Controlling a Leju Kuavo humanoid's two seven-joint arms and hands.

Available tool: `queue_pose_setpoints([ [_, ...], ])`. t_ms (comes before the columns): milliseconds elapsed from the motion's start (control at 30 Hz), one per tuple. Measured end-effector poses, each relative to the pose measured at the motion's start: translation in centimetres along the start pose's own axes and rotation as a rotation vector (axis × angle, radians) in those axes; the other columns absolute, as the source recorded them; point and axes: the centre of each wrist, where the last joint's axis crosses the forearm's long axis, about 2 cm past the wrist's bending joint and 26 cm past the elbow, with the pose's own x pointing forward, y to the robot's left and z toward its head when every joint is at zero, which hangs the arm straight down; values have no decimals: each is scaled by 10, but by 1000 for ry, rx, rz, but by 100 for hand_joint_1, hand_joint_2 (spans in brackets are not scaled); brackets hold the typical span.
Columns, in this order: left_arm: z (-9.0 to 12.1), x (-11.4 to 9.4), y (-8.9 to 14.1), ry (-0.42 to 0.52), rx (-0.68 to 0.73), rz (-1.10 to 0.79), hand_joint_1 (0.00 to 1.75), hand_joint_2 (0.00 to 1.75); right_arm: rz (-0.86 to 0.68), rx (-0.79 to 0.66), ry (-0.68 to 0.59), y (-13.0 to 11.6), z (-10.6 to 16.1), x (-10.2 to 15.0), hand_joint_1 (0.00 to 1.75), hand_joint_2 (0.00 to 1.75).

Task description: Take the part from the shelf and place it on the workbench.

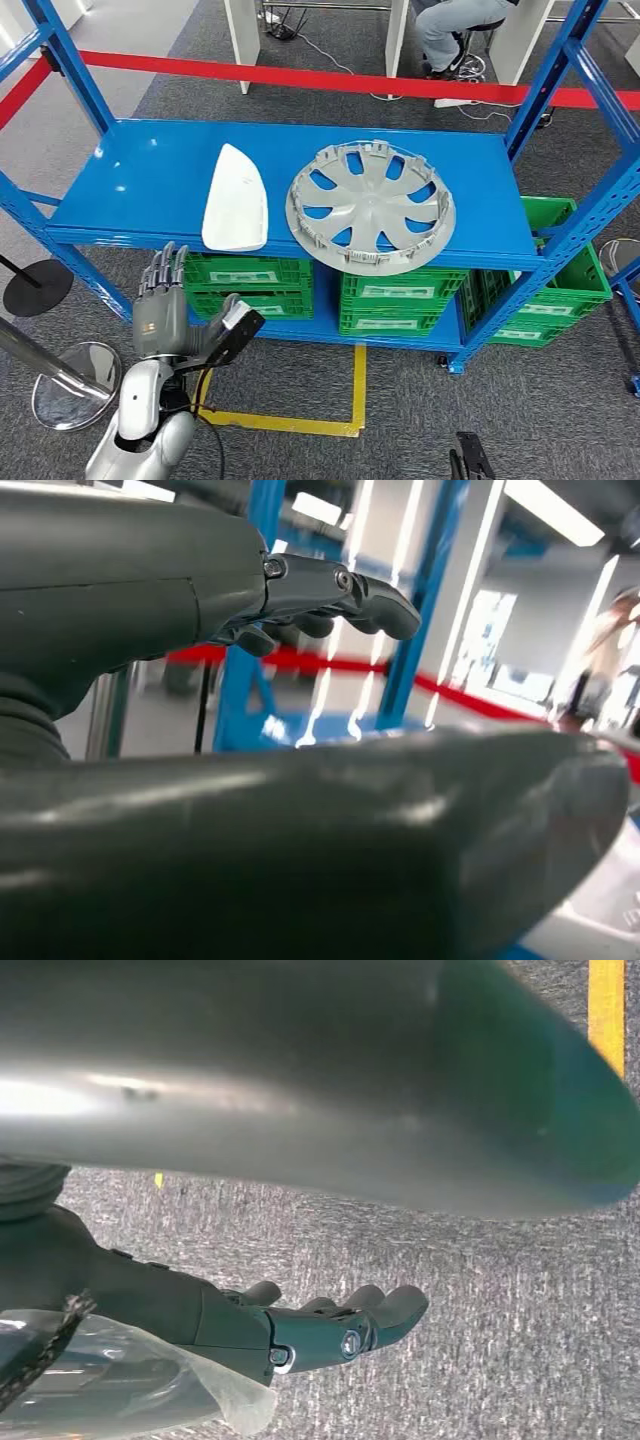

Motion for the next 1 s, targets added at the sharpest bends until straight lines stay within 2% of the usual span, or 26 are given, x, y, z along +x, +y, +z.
queue_pose_setpoints([
  [233, -4, -11, 6, -16, 29, -63, 0, 0, 8, -3, -4, 0, -1, 3, 0, 0],
  [467, -16, -20, 27, -38, 120, -102, 0, 0, 9, -2, -5, 0, -1, 3, 0, 0],
  [1000, -23, -25, 46, -59, 195, -128, 0, 0, 9, -3, -5, 0, -1, 3, 0, 0],
])
